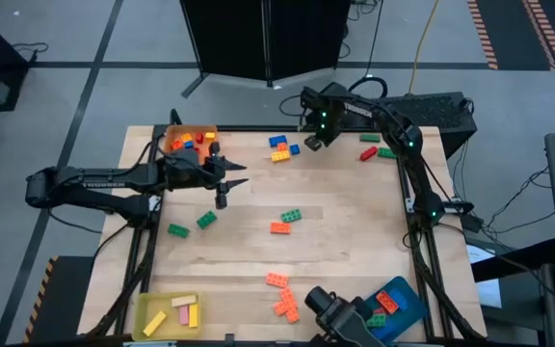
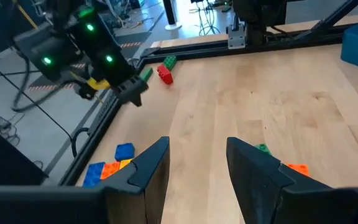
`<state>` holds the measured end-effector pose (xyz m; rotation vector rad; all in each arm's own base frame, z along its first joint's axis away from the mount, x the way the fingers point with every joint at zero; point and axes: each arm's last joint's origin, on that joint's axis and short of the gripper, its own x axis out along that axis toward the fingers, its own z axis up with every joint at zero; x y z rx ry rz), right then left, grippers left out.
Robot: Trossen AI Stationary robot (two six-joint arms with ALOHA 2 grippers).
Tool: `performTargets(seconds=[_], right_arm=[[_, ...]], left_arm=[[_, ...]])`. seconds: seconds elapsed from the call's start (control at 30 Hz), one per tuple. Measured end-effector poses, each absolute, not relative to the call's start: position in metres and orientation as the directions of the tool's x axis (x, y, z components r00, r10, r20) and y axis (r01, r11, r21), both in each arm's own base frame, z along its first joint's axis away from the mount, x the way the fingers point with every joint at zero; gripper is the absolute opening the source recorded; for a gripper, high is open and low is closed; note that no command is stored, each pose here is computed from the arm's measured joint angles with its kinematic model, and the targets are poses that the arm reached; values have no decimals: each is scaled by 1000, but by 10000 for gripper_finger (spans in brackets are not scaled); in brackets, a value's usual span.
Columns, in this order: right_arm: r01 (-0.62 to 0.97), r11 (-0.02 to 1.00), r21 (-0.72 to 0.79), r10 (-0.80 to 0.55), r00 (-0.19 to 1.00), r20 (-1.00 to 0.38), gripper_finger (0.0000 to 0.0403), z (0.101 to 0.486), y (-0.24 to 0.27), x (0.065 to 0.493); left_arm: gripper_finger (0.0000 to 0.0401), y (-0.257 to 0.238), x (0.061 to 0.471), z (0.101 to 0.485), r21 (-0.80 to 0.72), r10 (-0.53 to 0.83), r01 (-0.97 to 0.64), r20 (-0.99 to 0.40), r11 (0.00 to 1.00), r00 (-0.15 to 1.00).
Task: Sort blocks by size
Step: Put the green block into the yellow bin
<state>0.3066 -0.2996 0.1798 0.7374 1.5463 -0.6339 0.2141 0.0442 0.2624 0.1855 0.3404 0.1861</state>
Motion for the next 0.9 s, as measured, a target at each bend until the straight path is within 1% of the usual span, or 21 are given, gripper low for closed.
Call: performTargets(seconds=[0.1,0.2,0.3,0.37,0.43,0.6,0.77,0.9], right_arm=[[777,630,-18,61,-72,-996,0,165,-298,306],[795,606,-30,69,-91,-993,0,153,-295,303],[806,585,-90,85,-171,-982,0,143,-288,296],[805,577,-138,69,-216,-974,0,142,-285,290],[803,568,-181,83,-275,-958,0,140,-283,279],[842,504,-193,78,-267,-961,0,153,-291,258],[873,430,-233,85,-296,-952,0,157,-295,238],[894,382,-235,81,-285,-955,0,158,-300,230]], left_arm=[[161,44,213,260,209,210,-144,-340,967,917],[161,44,212,257,207,208,-139,-364,969,908],[161,44,212,256,197,206,-139,-382,971,901],[161,44,212,256,182,206,-146,-381,972,901],[161,44,212,256,182,207,-146,-381,972,901],[161,44,212,256,166,207,-153,-379,974,902],[161,44,212,256,160,207,-156,-376,975,903],[161,44,212,256,162,207,-156,-375,974,904]])
